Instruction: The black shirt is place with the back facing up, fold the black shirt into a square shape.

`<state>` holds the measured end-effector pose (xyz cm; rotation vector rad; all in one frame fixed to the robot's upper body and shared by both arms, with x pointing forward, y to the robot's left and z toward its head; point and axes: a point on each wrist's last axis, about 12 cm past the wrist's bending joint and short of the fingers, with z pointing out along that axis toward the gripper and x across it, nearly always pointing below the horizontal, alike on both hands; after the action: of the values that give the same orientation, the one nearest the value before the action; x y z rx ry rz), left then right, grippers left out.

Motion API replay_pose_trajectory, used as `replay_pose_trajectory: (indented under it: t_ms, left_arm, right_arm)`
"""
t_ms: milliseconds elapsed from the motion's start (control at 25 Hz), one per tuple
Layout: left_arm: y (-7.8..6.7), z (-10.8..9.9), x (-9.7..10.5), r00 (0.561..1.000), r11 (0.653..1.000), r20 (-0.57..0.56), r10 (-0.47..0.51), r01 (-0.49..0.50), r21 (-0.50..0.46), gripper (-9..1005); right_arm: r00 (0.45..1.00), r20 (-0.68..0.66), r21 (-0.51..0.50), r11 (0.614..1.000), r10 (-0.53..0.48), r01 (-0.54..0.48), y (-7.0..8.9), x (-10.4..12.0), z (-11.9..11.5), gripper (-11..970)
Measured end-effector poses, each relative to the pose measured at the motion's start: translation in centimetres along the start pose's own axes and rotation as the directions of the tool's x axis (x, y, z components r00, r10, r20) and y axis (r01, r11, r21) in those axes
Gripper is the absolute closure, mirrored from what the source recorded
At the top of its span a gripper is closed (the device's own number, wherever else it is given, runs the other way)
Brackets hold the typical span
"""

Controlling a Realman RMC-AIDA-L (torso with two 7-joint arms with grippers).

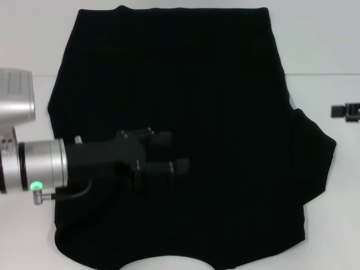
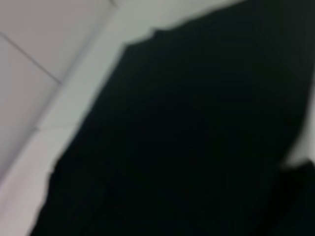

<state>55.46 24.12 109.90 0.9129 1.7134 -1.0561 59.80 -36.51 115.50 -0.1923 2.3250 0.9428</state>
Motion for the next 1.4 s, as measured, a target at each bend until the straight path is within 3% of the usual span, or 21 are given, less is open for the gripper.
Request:
replay_pose_trajectory:
  t_ms: [240, 440, 1000, 1400]
  left_arm:
    - [-1.4, -0.1, 1.2, 0.994, 0.992, 0.004, 0.110, -0.110, 0.063, 148]
    - [-1.8, -0.2, 1.5, 0.987, 0.982, -0.003, 0.160, -0.159, 0.098, 148]
    - [-1.7, 0.1, 1.7, 0.981, 0.977, -0.030, 0.191, -0.187, 0.099, 151]
    - [-1.5, 0.0, 1.7, 0.981, 0.979, -0.033, 0.192, -0.189, 0.078, 152]
  right_arm:
    - [0.986, -0.108, 0.150, 0.982, 0.128, -0.112, -1.5, 0.8, -1.1, 256]
    - [0.971, -0.152, 0.215, 0.965, 0.185, -0.150, -2.1, 1.6, -0.7, 256]
    - [0.964, -0.188, 0.273, 0.953, 0.190, -0.135, -1.9, 1.8, 4.8, 283]
    - [0.968, -0.175, 0.298, 0.947, 0.182, -0.124, -1.7, 2.0, 6.7, 345]
